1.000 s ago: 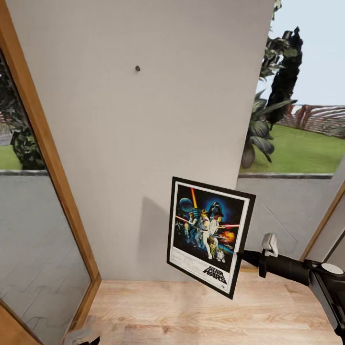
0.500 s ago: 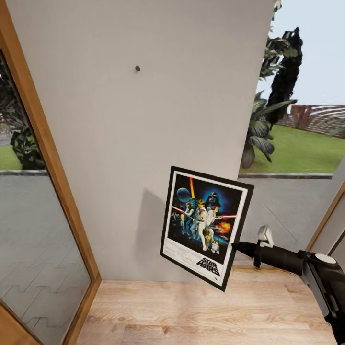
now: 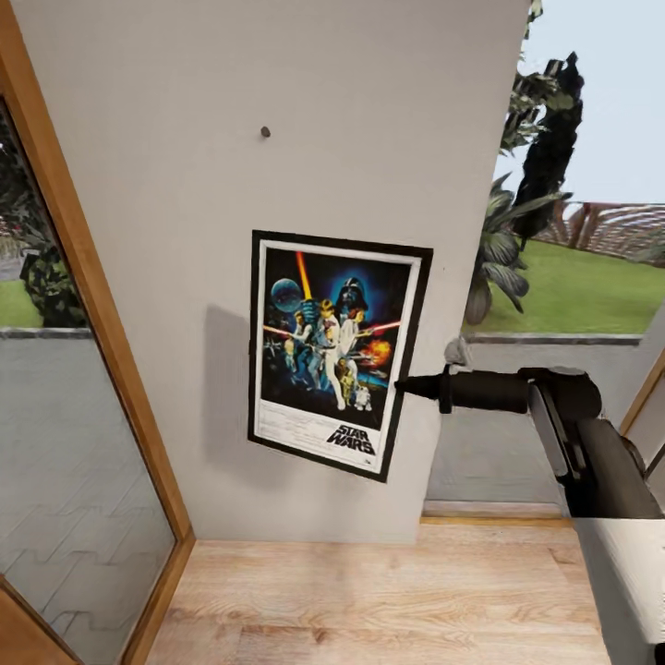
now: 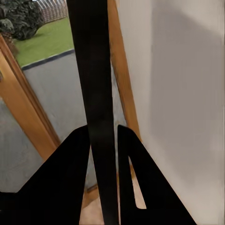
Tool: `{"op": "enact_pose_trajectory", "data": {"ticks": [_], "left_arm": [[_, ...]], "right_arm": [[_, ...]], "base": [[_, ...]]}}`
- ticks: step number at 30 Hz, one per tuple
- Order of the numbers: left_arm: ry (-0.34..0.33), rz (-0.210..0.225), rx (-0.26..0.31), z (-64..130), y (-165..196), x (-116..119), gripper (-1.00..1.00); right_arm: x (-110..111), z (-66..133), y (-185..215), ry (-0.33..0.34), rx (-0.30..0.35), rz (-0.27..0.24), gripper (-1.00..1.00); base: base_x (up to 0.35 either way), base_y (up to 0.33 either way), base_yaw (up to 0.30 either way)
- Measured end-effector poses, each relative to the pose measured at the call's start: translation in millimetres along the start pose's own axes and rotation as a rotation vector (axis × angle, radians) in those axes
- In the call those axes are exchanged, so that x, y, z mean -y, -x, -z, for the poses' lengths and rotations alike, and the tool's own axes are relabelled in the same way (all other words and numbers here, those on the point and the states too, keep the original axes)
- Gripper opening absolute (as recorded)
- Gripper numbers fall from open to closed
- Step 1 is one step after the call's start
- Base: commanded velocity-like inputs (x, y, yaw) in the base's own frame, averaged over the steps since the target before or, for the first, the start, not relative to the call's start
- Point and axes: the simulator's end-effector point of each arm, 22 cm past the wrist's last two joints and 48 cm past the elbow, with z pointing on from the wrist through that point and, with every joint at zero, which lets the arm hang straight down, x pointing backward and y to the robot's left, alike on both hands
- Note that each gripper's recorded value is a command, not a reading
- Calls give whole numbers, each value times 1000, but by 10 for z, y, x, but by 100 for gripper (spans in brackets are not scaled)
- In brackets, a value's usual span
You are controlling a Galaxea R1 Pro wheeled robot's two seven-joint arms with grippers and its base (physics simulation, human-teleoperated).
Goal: Pick up the poster from the kitchen countertop and hang it on one of the wall nails in the kitchen.
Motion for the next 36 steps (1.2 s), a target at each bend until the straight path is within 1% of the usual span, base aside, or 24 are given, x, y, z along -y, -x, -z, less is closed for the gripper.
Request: {"op": "enact_pose_trajectory", "data": {"ticks": [3, 5, 7, 10, 11, 12, 15, 16, 22, 36], "left_arm": [[0, 0, 0, 0, 0, 1, 100], [0, 0, 0, -1, 0, 1, 100], [-1, 0, 1, -1, 3, 2, 100], [-1, 0, 1, -2, 5, 3, 100], [-1, 0, 1, -2, 5, 3, 100], [-1, 0, 1, -3, 6, 3, 100], [-1, 0, 1, -2, 6, 3, 100], [-1, 0, 1, -3, 7, 3, 100], [-1, 0, 1, -2, 7, 3, 100], [0, 1, 3, -2, 9, 2, 100]], "right_arm": [[-159, -137, 514, 33, -13, 51, -100], [-195, -158, 653, 36, -13, 62, -100], [-284, -199, 875, 50, -8, 82, -100], [-485, -352, 1197, 84, -22, 140, -100], [-517, -386, 1240, 90, -28, 151, -100], [-608, -487, 1337, 111, -39, 165, -100], [-674, -591, 1470, 126, -45, 177, -100], [-718, -658, 1561, 138, -47, 179, -100], [-746, -690, 1600, 144, -47, 181, -100], [-773, -689, 1620, 149, -43, 187, -100]], "base": [[0, 0, 0], [0, 0, 0], [0, 0, 0], [0, 0, 0], [0, 0, 0], [0, 0, 0], [0, 0, 0], [0, 0, 0], [0, 0, 0], [0, 0, 0]]}}
